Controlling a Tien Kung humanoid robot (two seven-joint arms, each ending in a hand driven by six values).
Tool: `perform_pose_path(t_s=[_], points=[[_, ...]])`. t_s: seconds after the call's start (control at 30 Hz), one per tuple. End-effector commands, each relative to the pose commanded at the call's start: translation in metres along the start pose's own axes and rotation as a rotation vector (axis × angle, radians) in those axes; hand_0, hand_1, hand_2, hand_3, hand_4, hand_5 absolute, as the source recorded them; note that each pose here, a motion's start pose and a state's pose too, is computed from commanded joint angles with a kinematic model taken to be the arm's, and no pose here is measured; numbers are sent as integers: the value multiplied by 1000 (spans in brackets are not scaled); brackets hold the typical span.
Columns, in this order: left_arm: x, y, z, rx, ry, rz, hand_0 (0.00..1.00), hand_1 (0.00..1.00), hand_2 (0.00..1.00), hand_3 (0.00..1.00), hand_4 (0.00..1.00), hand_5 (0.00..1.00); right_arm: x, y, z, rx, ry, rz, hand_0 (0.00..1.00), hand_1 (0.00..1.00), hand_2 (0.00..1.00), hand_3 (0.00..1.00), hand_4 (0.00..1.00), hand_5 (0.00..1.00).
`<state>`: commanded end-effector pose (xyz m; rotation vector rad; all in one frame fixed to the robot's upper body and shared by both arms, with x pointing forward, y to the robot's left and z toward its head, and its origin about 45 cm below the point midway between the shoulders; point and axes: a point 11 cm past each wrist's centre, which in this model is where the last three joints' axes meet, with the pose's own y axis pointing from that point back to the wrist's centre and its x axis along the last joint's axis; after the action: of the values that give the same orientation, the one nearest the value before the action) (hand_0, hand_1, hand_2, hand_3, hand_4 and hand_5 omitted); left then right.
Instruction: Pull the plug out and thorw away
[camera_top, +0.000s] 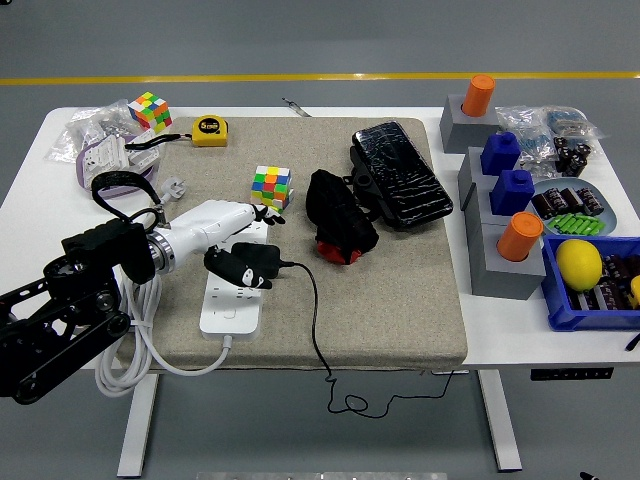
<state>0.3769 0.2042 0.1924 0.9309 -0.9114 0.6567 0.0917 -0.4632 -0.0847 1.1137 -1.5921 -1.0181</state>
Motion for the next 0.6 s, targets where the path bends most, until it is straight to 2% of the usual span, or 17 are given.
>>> perform_pose_path(t_s=[0.2, 0.23, 0.4, 0.43, 0.6], points=[[-4, -5, -5, 0, 2, 8, 677, 746, 768, 800, 998, 162, 0, 0, -1, 1, 0, 0, 640, 677, 686, 607, 998, 491], [-4, -6, -5, 0, 0, 10, 562, 644, 654, 684, 957, 9, 0, 0, -1, 1, 0, 0, 640, 677, 686, 606, 998, 492], [-8, -9, -8, 3, 9, 1, 562, 644, 654, 684, 957, 9, 0, 0, 0, 0, 2, 1, 640, 677, 686, 606, 998, 492], [-9, -9, -9, 5, 15, -2, 478, 530, 512, 546, 879, 2, 0, 0, 0, 0, 2, 1, 640, 676, 686, 607, 998, 492], [-11, -10, -10, 13, 49, -11, 478, 530, 512, 546, 879, 2, 0, 0, 0, -1, 3, 1, 640, 676, 686, 607, 998, 492]])
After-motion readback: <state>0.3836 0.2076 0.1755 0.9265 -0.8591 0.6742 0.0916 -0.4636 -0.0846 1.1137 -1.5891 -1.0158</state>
